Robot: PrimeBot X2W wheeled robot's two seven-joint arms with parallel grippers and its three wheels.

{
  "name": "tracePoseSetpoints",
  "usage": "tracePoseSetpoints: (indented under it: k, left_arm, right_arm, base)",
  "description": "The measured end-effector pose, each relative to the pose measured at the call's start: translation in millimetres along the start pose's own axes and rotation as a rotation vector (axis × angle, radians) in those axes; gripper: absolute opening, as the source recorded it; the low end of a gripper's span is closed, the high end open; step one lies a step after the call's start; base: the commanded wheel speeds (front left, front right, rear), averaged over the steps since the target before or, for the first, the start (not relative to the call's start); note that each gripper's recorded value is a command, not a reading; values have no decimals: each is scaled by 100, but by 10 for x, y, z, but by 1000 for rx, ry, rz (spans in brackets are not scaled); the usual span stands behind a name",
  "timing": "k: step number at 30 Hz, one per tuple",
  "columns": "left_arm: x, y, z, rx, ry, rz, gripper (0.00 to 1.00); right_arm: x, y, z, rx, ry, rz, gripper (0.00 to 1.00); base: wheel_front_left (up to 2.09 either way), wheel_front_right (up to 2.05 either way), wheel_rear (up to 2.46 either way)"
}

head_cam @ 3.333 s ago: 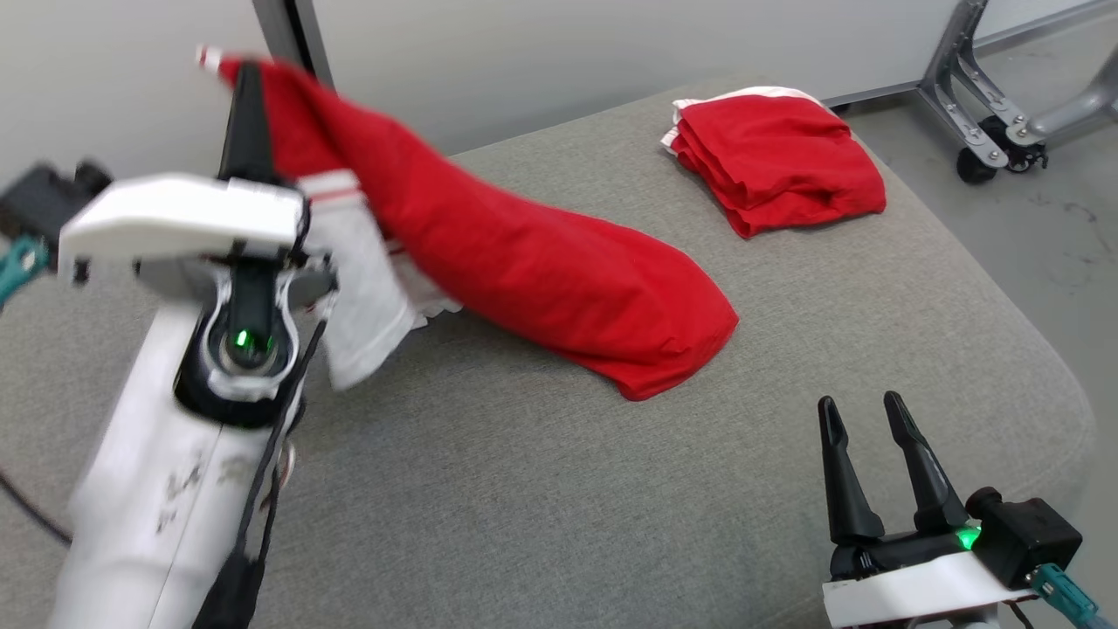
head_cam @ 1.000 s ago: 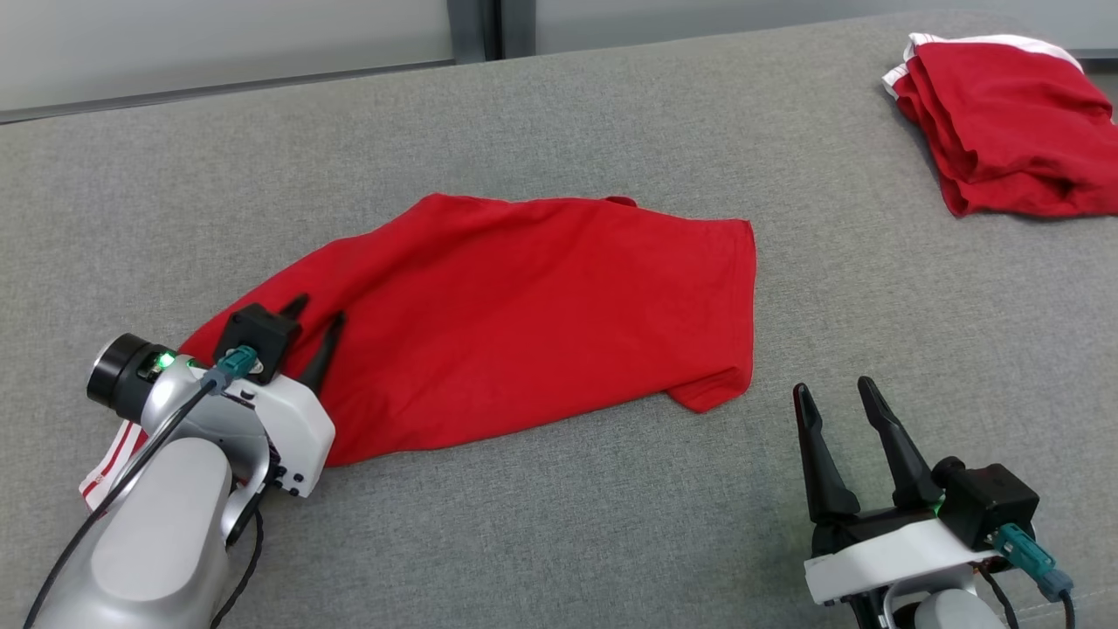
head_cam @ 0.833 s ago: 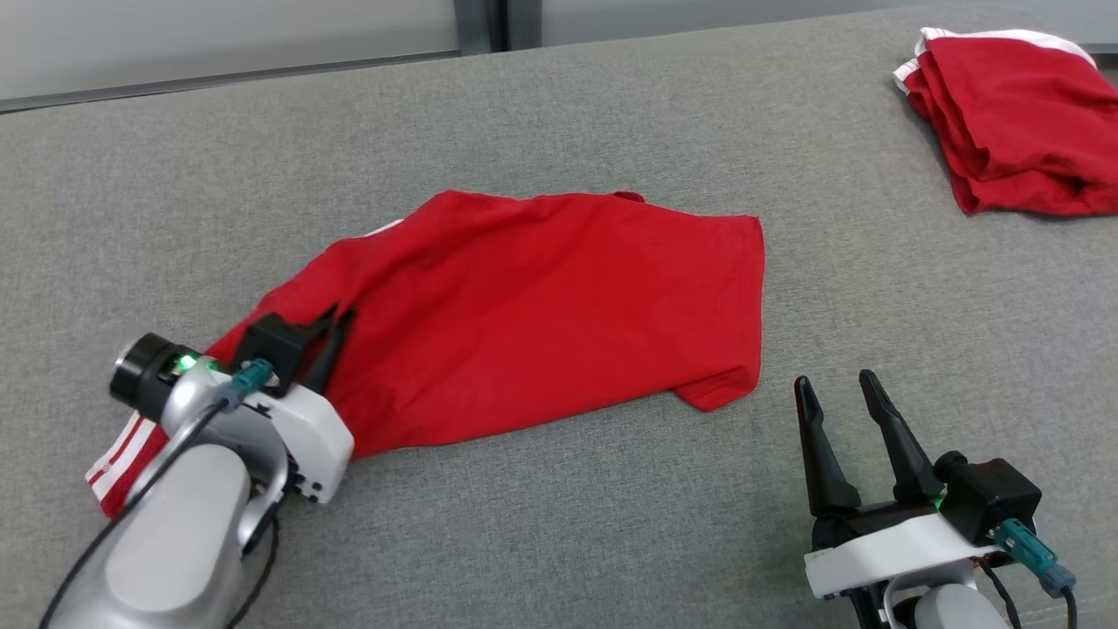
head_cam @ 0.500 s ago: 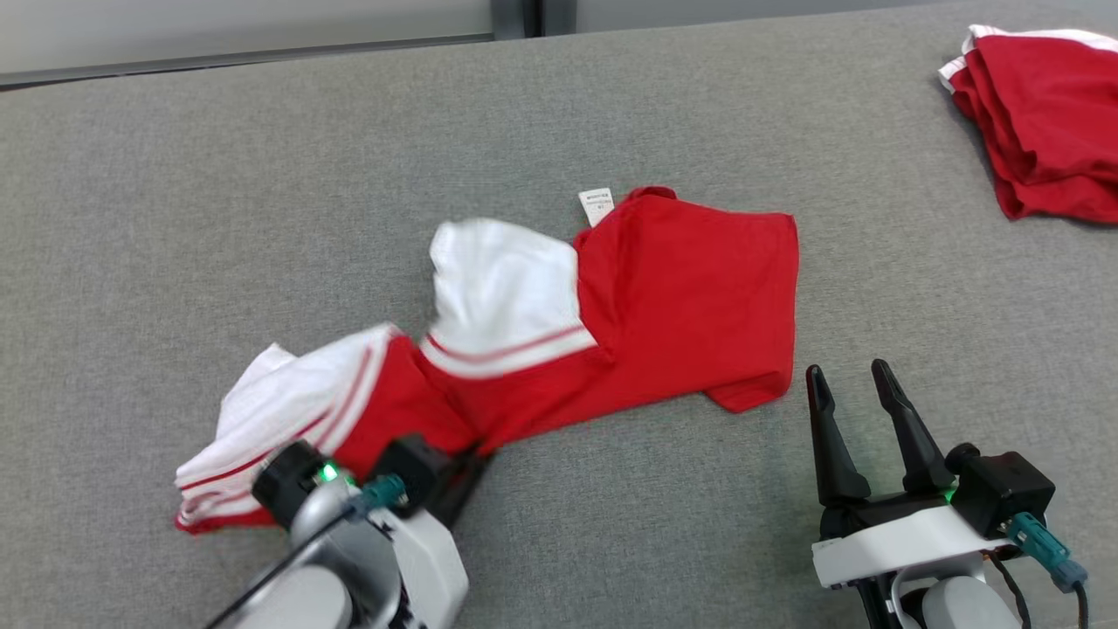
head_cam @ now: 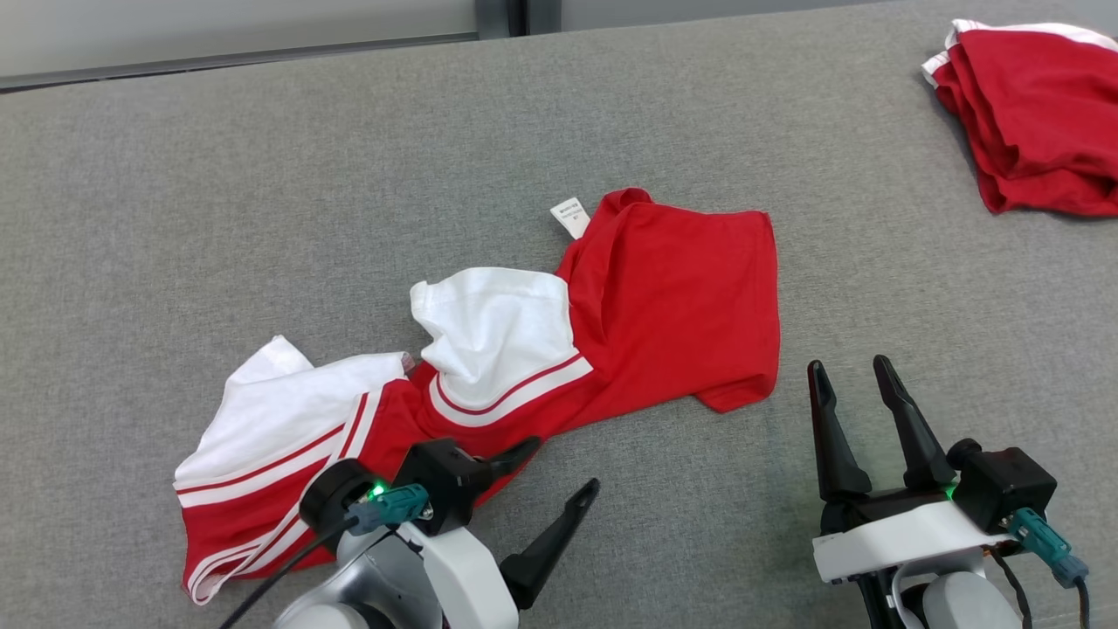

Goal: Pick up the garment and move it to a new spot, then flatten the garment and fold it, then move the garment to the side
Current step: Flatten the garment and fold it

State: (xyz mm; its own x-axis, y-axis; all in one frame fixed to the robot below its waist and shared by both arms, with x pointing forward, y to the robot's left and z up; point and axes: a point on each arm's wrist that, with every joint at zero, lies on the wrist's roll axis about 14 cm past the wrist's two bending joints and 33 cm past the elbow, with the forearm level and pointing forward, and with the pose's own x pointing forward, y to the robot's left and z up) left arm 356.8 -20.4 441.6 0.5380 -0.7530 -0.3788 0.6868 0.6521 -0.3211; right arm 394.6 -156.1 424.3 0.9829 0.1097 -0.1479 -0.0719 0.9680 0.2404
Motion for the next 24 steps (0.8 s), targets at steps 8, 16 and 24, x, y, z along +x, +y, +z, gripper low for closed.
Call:
tracePoseSetpoints:
  k: [8,16,24]
  left_arm:
    - [-221,488,793,-40,-71,73,100]
    - [-67,954,664,-401,194,65,100]
    - [179,1054,581,-722,333,30,100]
  right_arm:
    - [-42,-23,24,6,-7,-10,100]
    - [-9,-4,19,13,-5,-3,100]
    - [-13,-58,-21,18,8,-20,100]
  base:
    - [0,0,0]
    - [0,0,0]
    - [0,0,0]
